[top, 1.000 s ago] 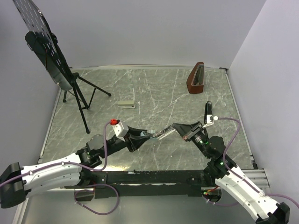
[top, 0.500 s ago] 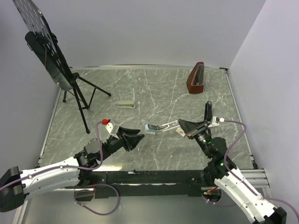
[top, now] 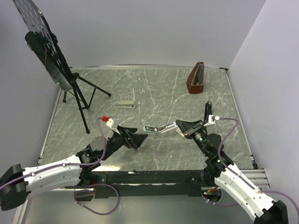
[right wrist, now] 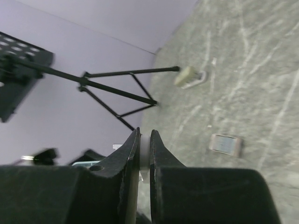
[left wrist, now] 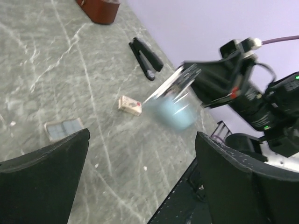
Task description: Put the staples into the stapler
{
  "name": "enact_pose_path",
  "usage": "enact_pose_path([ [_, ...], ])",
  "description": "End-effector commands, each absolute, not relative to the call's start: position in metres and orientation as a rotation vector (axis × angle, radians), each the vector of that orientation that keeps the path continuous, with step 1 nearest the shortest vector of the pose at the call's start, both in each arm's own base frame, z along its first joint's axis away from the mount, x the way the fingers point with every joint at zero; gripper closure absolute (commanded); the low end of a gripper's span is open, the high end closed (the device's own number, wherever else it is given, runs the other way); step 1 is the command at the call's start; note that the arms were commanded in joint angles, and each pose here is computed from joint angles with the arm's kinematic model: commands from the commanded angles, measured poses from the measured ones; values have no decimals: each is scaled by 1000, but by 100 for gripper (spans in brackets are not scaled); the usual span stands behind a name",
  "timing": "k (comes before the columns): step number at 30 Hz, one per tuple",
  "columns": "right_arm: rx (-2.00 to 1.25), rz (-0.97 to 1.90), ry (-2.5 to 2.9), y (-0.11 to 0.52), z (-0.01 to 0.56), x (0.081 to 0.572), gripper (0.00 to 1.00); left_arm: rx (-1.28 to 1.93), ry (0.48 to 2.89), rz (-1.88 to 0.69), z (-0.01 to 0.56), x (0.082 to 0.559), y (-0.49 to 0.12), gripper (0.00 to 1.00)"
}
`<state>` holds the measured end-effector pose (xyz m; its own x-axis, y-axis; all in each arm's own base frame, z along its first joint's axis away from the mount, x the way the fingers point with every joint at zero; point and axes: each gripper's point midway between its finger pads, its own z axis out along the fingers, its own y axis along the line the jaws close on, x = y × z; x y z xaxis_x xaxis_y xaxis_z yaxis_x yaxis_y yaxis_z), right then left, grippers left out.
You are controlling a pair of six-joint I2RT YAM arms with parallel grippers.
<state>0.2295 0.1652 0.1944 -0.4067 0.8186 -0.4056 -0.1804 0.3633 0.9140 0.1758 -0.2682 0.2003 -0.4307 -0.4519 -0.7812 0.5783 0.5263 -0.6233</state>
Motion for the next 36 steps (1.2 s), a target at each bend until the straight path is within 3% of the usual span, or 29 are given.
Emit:
enact_pose_path([
  [1,510,1189,1570,164,214,237,100,145,1622,-1148,242,178,-273,1],
  [8,506,1127,1599,161,200,242,100,-77,1703,-1058,246,196,-252,1],
  [23,522,1179,1597,165,195,240,100,-187,1920,-972,190,210,-274,1],
  [29,541,1196,1575,162,197,237,100,-297,1971,-931,157,210,-262,11],
  [36,537,1176,1591,161,193,237,100,-346,1949,-952,160,210,-255,13],
])
